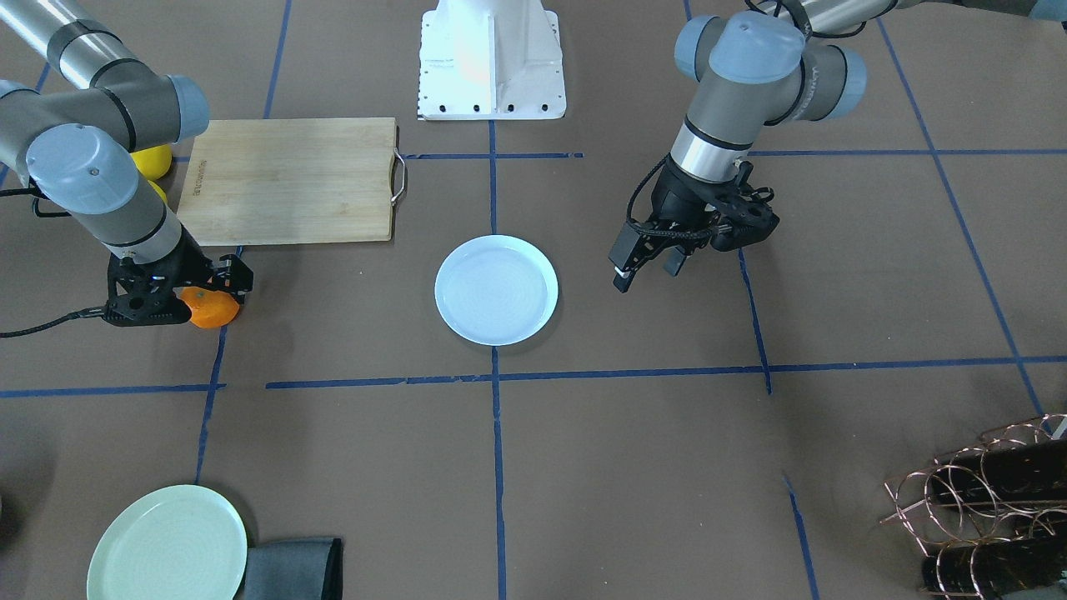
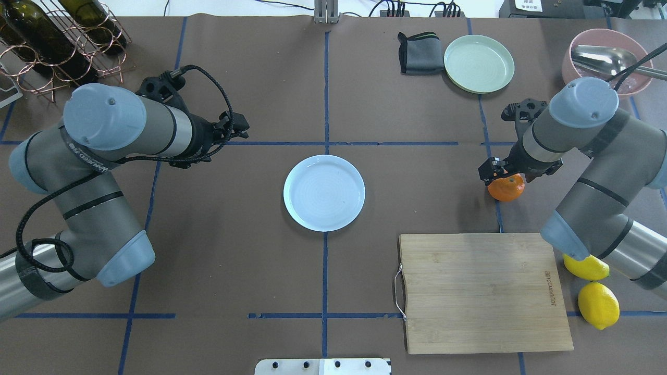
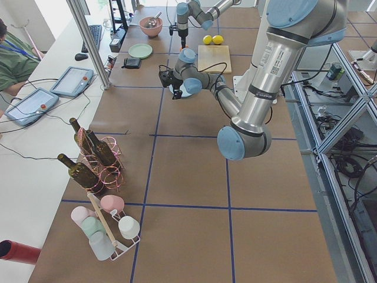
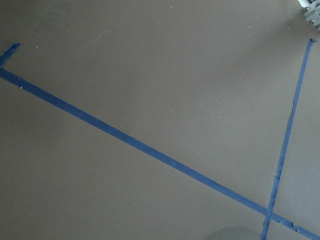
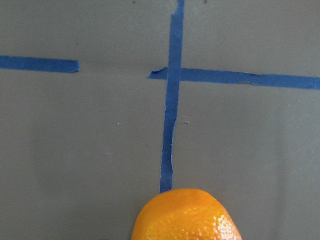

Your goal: Pick orange to plate

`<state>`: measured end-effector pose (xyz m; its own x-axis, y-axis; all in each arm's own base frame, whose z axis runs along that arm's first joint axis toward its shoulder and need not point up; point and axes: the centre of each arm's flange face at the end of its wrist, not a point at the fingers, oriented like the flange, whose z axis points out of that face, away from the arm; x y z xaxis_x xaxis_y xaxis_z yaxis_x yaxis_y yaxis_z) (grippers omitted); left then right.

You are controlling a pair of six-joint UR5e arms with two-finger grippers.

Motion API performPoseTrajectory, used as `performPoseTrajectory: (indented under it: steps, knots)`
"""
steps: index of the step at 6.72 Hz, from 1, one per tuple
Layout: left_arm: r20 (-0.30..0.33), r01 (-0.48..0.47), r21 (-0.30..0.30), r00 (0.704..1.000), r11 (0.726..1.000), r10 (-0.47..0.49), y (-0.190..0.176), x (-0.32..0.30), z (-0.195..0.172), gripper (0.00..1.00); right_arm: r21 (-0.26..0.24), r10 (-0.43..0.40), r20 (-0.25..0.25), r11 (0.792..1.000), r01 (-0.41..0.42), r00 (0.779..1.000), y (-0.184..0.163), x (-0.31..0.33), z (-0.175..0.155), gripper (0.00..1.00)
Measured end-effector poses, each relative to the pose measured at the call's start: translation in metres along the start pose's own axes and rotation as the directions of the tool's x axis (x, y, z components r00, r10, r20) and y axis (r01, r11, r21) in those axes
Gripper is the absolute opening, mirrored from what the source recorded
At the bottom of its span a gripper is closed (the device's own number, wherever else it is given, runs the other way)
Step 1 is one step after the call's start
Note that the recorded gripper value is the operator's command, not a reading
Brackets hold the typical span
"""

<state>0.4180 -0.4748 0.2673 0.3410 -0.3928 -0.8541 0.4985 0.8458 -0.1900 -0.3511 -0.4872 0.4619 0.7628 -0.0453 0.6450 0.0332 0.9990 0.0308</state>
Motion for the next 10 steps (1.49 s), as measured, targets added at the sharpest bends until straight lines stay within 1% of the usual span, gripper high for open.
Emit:
performPoseTrajectory:
  steps: [1, 2, 3, 4, 5, 6, 7, 8, 9, 10]
  knots:
    - [0.004, 0.001, 0.001, 1.0, 1.0, -0.001, -0.001, -0.003, 0.001, 1.0, -0.004, -0.001, -0.004, 1.0, 0.001, 1.0, 0.001, 0.0, 0.003, 1.0]
    - [0.01, 0.003, 0.001, 1.0, 1.0, -0.003, -0.002, -0.007, 0.001, 1.0, -0.005, -0.003, -0.01, 1.0, 0.002, 1.0, 0.001, 0.0, 0.006, 0.87]
    - [0.016, 0.004, 0.002, 1.0, 1.0, -0.004, -0.002, -0.013, 0.001, 1.0, -0.006, -0.003, -0.013, 1.0, 0.003, 1.0, 0.001, 0.0, 0.008, 0.5]
    - [0.02, 0.006, 0.003, 1.0, 1.0, -0.006, -0.003, -0.016, 0.001, 1.0, -0.007, -0.003, -0.015, 1.0, 0.003, 1.0, 0.001, 0.0, 0.009, 0.17]
    - [0.023, 0.008, 0.006, 1.0, 1.0, -0.008, -0.005, -0.019, 0.0, 1.0, -0.006, -0.004, -0.013, 1.0, 0.004, 1.0, 0.001, -0.001, 0.009, 0.0]
    - [0.028, 0.012, 0.014, 1.0, 1.0, -0.012, -0.011, -0.023, -0.001, 1.0, 0.003, -0.009, -0.003, 1.0, 0.009, 1.0, -0.001, -0.006, 0.003, 0.0]
    - [0.033, 0.005, 0.029, 0.999, 1.0, -0.006, -0.023, -0.029, -0.004, 1.0, 0.025, -0.02, 0.021, 0.999, 0.019, 1.0, -0.004, -0.018, -0.013, 0.0]
    - [0.044, -0.03, 0.046, 0.999, 0.998, 0.028, -0.037, -0.037, -0.008, 1.0, 0.051, -0.034, 0.052, 0.998, 0.031, 0.998, -0.004, -0.032, -0.034, 0.0]
    - [0.062, -0.094, 0.053, 0.994, 0.994, 0.09, -0.053, -0.05, -0.013, 1.0, 0.079, -0.05, 0.085, 0.996, 0.043, 0.995, -0.004, -0.05, -0.057, 0.0]
    - [0.084, -0.178, 0.036, 0.981, 0.983, 0.174, -0.072, -0.071, -0.023, 1.0, 0.101, -0.055, 0.119, 0.994, 0.043, 0.991, -0.011, -0.081, -0.081, 0.0]
